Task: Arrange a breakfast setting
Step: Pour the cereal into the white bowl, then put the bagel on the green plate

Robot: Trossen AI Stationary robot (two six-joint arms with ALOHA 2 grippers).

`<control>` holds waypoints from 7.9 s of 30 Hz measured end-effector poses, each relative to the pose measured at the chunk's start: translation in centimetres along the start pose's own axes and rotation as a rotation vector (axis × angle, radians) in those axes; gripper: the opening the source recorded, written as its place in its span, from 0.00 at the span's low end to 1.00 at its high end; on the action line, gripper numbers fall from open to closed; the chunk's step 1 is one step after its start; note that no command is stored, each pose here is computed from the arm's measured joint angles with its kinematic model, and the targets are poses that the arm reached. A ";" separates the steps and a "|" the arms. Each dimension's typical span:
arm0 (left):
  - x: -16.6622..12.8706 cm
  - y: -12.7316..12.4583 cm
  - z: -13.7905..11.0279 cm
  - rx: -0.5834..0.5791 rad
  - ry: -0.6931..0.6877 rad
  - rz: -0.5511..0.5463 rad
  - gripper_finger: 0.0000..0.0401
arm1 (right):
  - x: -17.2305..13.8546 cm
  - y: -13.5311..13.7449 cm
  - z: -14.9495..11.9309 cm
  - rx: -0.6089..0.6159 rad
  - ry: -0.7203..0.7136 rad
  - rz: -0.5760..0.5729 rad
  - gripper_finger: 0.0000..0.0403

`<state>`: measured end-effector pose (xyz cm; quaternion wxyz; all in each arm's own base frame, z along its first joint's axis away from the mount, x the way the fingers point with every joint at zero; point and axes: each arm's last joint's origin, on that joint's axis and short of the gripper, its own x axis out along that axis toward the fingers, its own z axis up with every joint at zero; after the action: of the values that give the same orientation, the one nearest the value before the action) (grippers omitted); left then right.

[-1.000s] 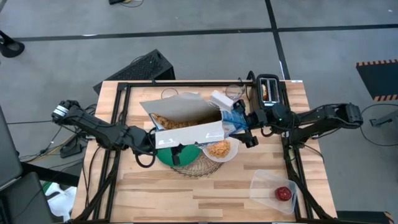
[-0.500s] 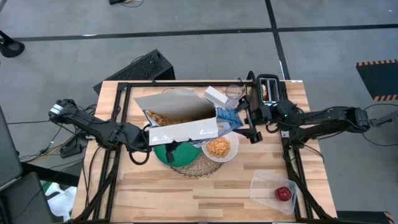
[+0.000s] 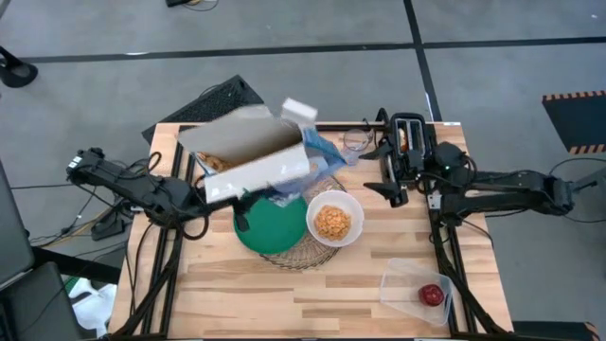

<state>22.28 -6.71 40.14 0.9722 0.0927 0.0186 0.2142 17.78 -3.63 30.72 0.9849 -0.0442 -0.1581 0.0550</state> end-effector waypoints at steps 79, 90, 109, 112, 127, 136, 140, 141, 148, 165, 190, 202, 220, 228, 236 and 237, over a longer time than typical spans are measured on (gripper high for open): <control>-4.4 9.0 -22.5 -0.295 0.803 0.909 0.64 | 2.4 7.4 -4.6 0.053 0.273 0.386 0.91; -4.1 8.8 -21.7 -0.367 0.905 0.812 0.87 | 2.4 7.3 -4.6 0.049 0.278 0.358 0.91; -4.6 8.9 -19.4 -0.436 1.089 0.725 0.87 | 2.4 7.3 -4.7 0.050 0.284 0.359 0.91; -4.5 8.8 -19.0 -0.465 1.120 0.682 0.87 | 2.4 7.3 -4.7 0.050 0.284 0.359 0.91; -4.7 7.9 -18.7 -0.595 1.338 0.421 0.87 | 2.4 7.3 -4.7 0.051 0.286 0.359 0.91; -4.8 5.2 -18.0 -0.561 1.300 0.199 0.87 | 2.4 7.3 -4.7 0.051 0.286 0.359 0.91; -4.3 3.2 -17.1 -0.579 1.176 0.009 0.87 | 2.4 7.3 -4.7 0.057 0.287 0.358 0.91; -4.1 2.8 -16.8 -0.578 1.140 -0.040 0.87 | 2.4 7.3 -4.7 0.066 0.291 0.357 0.91; -4.0 1.0 -15.6 -0.493 0.938 -0.148 0.87 | 2.2 7.5 -5.1 0.150 0.347 0.352 0.91; 0.1 -5.3 -14.7 -0.136 0.462 -0.317 0.87 | 3.2 6.1 -3.6 0.242 0.435 0.041 0.88; 2.5 -13.8 -20.1 -0.052 0.322 -0.437 0.78 | -2.6 -4.8 8.0 0.400 1.024 -1.159 0.72; 2.4 -13.8 -20.3 -0.035 0.342 -0.472 0.70 | -3.1 -12.9 4.6 0.554 1.360 -1.344 0.71; 2.4 -13.8 -20.4 -0.047 0.359 -0.486 0.70 | -3.8 -15.1 2.2 0.668 1.481 -1.347 0.38; 2.4 -13.8 -20.4 -0.049 0.360 -0.486 0.70 | -3.8 -15.8 1.1 0.701 1.516 -1.365 0.40; 2.4 -13.8 -20.4 -0.051 0.361 -0.493 0.70 | -3.6 -16.9 -0.8 0.718 1.583 -1.355 0.47; 2.3 -13.8 -20.4 -0.050 0.361 -0.493 0.70 | -3.6 -17.0 -1.0 0.721 1.590 -1.355 0.47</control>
<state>28.59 -14.55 17.53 0.9779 0.0217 0.2076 -0.0147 16.29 -20.93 30.49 0.5869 0.3187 0.5539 -0.4972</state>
